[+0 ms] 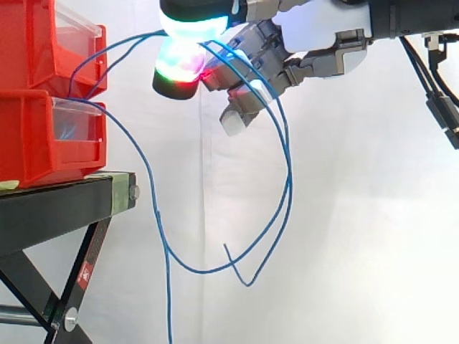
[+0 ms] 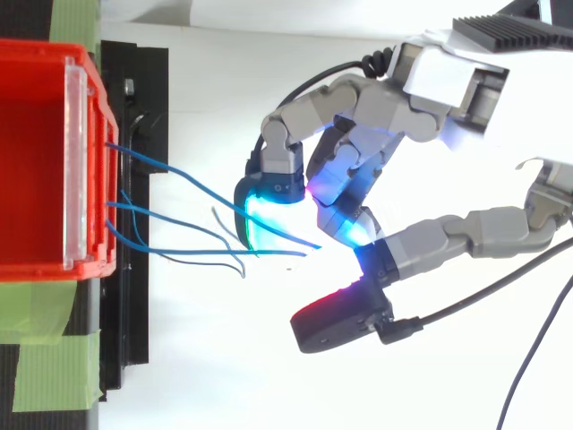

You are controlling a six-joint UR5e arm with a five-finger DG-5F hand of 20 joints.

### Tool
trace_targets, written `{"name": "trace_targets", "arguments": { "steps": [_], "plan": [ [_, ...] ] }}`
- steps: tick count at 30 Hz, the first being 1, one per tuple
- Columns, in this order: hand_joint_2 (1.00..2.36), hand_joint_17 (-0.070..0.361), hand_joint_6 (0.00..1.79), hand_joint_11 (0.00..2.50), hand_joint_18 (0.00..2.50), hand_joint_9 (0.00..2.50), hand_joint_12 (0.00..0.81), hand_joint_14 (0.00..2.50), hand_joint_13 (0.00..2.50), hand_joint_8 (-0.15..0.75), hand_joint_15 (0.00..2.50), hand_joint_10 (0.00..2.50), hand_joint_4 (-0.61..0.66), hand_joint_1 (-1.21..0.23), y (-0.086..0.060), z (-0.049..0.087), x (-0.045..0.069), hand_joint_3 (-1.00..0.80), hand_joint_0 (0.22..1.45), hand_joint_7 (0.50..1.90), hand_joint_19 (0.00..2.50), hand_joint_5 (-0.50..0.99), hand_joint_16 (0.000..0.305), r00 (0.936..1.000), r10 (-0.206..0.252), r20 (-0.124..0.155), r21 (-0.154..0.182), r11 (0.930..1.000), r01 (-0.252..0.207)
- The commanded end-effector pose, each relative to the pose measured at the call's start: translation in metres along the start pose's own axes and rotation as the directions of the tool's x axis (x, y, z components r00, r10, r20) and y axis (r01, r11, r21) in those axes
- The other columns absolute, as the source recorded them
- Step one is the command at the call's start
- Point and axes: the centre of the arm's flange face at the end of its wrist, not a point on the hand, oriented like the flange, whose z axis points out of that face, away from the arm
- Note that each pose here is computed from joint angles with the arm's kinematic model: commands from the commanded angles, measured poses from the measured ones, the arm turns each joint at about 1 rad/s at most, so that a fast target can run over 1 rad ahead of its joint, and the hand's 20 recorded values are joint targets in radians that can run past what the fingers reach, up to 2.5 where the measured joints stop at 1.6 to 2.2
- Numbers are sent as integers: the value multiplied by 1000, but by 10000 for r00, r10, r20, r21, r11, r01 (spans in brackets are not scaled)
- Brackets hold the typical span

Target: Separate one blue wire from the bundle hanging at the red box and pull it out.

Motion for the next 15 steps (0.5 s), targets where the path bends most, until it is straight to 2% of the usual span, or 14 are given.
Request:
{"name": "trace_targets", "arguments": {
  "steps": [1,5,10,15],
  "plan": [
    [1014,124,909,1625,797,906,487,25,1348,405,1063,4,175,-709,0,0,0,-323,635,1153,568,-188,55,10000,-2,14,14,10000,2],
    [1014,117,911,1513,788,918,509,24,1380,419,886,9,183,-706,-1,0,-1,-321,635,1137,506,-188,52,10000,-7,6,27,10000,7],
    [1015,114,910,1486,797,947,519,25,1420,418,820,11,192,-701,0,0,0,-320,635,1150,499,-188,51,10000,8,-20,10,10000,-8],
    [1015,120,911,1506,815,965,477,23,1539,414,1104,10,195,-692,0,0,0,-322,636,1145,559,-189,53,10000,8,-7,18,10000,-8]
  ]
}}
